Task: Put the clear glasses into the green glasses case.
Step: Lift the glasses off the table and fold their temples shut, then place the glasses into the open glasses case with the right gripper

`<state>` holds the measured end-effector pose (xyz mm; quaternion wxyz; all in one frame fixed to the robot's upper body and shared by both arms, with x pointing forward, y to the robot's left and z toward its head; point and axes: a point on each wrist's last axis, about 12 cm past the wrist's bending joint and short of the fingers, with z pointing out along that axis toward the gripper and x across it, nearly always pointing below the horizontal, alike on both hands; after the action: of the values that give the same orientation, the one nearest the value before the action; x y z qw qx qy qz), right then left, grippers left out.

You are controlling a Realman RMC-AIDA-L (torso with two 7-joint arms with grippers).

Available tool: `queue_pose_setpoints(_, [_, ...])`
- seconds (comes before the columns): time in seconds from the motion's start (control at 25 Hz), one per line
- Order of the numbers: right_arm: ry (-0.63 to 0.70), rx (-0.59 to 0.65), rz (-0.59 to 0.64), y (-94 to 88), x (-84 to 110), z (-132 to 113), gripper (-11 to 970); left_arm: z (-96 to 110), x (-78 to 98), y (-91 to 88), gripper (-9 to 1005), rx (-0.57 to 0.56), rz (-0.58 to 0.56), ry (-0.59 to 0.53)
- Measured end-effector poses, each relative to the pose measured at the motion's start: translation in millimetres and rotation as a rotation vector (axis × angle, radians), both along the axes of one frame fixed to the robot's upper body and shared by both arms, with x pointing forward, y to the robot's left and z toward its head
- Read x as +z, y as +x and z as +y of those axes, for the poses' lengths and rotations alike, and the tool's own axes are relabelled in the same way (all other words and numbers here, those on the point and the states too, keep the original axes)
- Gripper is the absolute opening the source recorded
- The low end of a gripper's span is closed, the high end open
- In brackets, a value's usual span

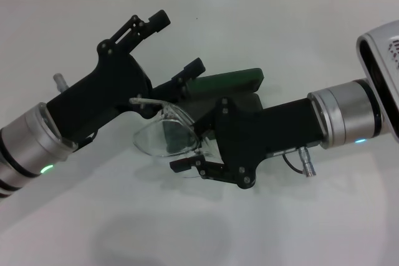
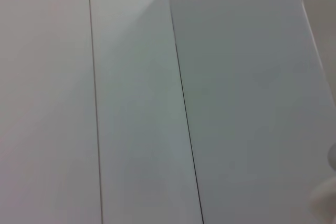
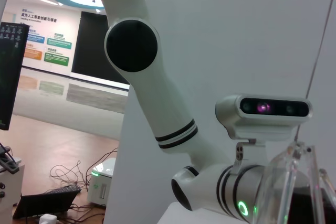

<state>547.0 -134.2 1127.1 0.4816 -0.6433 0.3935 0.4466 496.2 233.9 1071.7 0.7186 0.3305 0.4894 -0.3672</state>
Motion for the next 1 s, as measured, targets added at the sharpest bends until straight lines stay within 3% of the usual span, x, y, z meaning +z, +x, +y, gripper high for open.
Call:
queue_pose_setpoints(0.84, [-0.005, -0.042, 0.041, -1.5, -5.6, -4.4, 184, 3.3, -3.7, -9.8, 862, 0.010, -0.006, -0.018])
queue_pose_setpoints(1.0, [-0.017, -0.061, 0.024, 0.0, -7.9, -4.5, 186, 9.6, -3.0, -9.0, 862, 0.075, -0.020, -0.040])
